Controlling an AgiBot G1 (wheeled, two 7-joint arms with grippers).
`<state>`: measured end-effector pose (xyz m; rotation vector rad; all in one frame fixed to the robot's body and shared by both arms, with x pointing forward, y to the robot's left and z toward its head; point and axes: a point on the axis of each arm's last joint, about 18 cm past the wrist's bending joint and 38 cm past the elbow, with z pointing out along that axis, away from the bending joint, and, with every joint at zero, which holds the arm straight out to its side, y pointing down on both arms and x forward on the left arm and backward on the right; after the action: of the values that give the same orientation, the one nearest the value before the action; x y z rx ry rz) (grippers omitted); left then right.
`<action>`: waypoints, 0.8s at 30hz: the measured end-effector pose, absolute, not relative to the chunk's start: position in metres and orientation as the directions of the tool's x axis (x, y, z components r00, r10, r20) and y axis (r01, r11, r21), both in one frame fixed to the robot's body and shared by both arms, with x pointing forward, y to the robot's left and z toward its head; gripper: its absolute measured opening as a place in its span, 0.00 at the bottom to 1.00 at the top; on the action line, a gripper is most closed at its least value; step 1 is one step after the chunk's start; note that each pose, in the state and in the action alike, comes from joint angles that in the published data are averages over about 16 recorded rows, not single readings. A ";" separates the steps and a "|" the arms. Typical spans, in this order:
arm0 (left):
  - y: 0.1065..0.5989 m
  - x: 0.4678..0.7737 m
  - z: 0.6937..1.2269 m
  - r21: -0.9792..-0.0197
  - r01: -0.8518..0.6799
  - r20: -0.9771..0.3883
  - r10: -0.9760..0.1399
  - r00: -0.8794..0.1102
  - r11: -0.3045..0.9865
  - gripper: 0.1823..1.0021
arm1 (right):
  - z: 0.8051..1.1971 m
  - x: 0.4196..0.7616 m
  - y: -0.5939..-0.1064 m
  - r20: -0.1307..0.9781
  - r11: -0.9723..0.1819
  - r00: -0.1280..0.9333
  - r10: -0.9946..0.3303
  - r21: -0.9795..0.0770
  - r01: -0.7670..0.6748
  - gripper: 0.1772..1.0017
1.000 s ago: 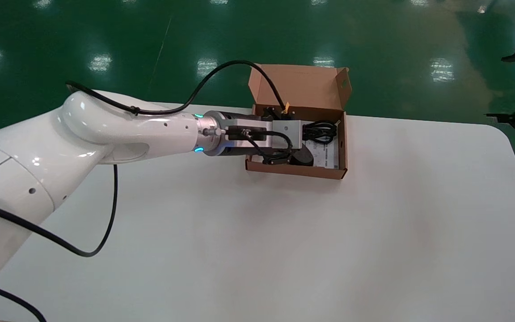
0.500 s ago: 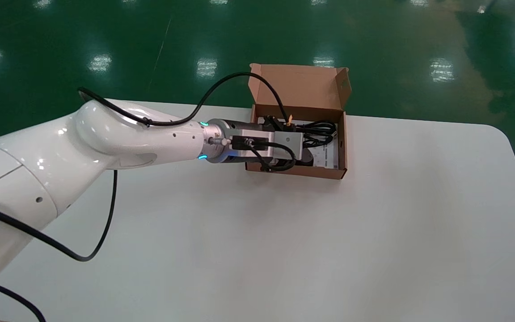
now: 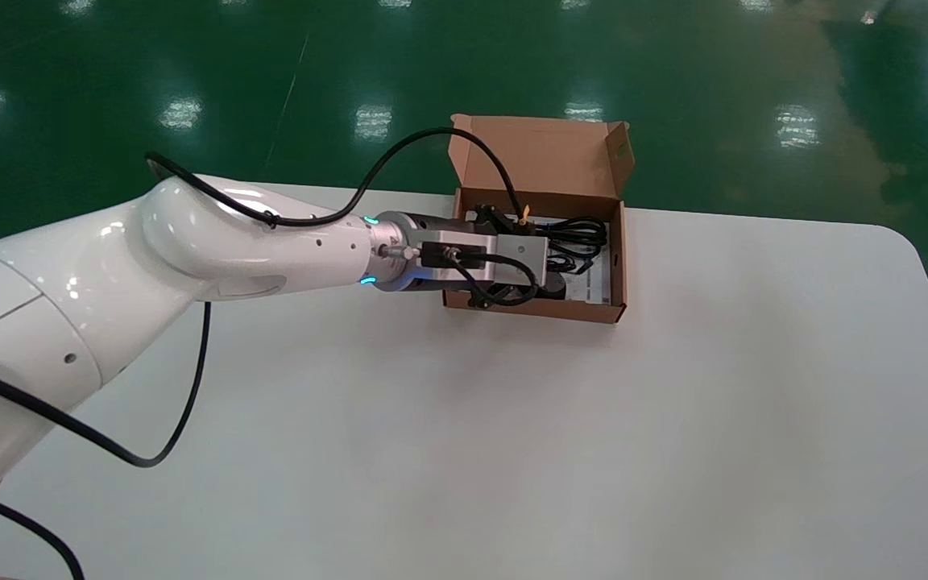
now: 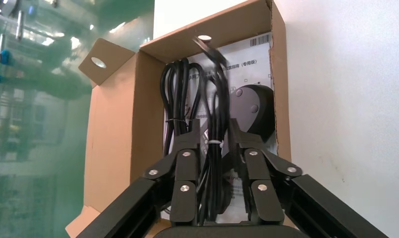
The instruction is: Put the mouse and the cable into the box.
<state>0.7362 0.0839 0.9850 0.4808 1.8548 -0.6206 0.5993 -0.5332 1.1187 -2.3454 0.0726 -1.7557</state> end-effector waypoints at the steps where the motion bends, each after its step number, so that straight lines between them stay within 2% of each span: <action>1: 0.084 0.736 0.985 -0.190 0.592 -0.937 0.036 -0.347 0.783 0.12 | 1.119 0.599 -0.533 0.943 -0.976 0.289 -0.165 -0.198 0.088 1.00; 6: 0.084 0.736 0.985 -0.189 0.592 -0.937 0.036 -0.347 0.784 0.20 | 1.119 0.600 -0.532 0.943 -0.976 0.290 -0.166 -0.200 0.091 1.00; 15: 0.084 0.736 0.985 -0.197 0.592 -0.936 0.030 -0.351 0.781 0.43 | 1.118 0.600 -0.531 0.942 -0.975 0.289 -0.168 -0.202 0.092 1.00; 24: 0.092 0.726 0.974 -0.321 0.593 -0.900 -0.041 -0.435 0.739 0.69 | 1.111 0.611 -0.514 0.934 -0.954 0.291 -0.206 -0.258 0.154 1.00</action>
<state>0.7261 0.0916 0.9735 0.4241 1.8990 -0.7639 0.6110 -0.5137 1.1109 -2.2656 0.0477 -1.7091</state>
